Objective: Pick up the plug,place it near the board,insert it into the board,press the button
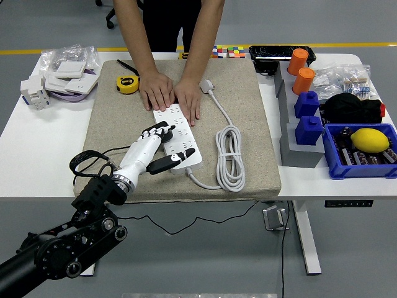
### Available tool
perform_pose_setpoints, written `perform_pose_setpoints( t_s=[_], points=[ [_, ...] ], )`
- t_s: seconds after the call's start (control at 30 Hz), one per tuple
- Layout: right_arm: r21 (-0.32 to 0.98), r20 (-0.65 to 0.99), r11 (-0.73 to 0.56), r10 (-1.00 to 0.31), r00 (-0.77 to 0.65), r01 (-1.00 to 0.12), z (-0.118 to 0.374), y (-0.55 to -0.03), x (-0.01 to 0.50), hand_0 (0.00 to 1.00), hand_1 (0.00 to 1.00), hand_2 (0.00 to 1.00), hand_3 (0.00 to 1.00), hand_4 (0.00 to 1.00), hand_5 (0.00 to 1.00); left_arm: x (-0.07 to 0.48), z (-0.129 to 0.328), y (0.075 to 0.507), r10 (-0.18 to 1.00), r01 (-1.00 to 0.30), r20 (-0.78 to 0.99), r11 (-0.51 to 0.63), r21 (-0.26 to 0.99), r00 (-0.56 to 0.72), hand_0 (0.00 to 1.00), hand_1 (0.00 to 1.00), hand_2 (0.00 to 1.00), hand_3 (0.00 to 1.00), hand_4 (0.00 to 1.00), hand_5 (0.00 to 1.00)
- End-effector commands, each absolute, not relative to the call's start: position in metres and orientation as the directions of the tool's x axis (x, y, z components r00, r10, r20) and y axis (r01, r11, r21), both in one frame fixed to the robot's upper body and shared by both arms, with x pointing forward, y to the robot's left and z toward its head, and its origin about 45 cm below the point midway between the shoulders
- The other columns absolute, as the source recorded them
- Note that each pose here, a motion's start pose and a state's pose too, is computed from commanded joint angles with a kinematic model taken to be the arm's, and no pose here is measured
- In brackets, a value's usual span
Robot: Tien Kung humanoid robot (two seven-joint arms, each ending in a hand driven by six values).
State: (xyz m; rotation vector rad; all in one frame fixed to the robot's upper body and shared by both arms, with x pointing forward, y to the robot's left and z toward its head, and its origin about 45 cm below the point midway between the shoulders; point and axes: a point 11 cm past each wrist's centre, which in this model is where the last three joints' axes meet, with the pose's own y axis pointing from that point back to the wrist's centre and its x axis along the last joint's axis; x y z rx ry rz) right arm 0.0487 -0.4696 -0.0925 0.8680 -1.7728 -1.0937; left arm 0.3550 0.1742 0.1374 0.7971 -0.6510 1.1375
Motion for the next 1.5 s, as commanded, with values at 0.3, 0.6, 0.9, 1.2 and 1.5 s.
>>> perform_pose_setpoints(
  t_s=[0.3, 0.6, 0.9, 1.2, 1.5],
  points=[
    [0.919, 0.303, 0.376, -0.867, -0.395, -0.119, -0.092, -0.47, 0.05, 0.998, 0.93, 0.872, 0.906, 0.998, 0.998, 0.357, 0.163, 0.175, 0.455, -0.978, 0.871, 0.173, 0.116, 0.184, 0.998, 0.998, 0.959, 0.945, 0.998, 0.998],
    [0.918, 0.303, 0.377, -0.864, -0.402, -0.119, -0.092, -0.47, 0.05, 0.998, 0.927, 0.872, 0.906, 0.998, 0.998, 0.362, 0.174, 0.192, 0.288, -0.993, 0.951, 0.072, 0.093, 0.11, 0.998, 0.998, 0.995, 0.892, 0.998, 0.998],
    [0.918, 0.301, 0.377, -0.863, -0.406, -0.121, -0.092, -0.47, 0.051, 0.998, 0.927, 0.872, 0.906, 0.998, 0.998, 0.359, 0.159, 0.19, 0.283, -0.985, 0.944, 0.087, 0.152, 0.171, 0.998, 0.998, 0.985, 0.884, 0.998, 0.998],
    [0.918, 0.299, 0.377, -0.862, -0.409, -0.124, -0.092, -0.47, 0.053, 0.998, 0.926, 0.872, 0.906, 0.998, 0.998, 0.361, 0.151, 0.189, 0.253, -0.98, 0.948, 0.092, 0.178, 0.196, 0.998, 0.998, 0.984, 0.882, 0.998, 0.998],
    [0.918, 0.3, 0.378, -0.862, -0.408, -0.123, -0.092, -0.47, 0.052, 0.998, 0.926, 0.872, 0.905, 0.998, 0.998, 0.361, 0.144, 0.186, 0.228, -0.974, 0.948, 0.102, 0.202, 0.221, 0.998, 0.998, 0.986, 0.881, 0.998, 0.998]
  ],
)
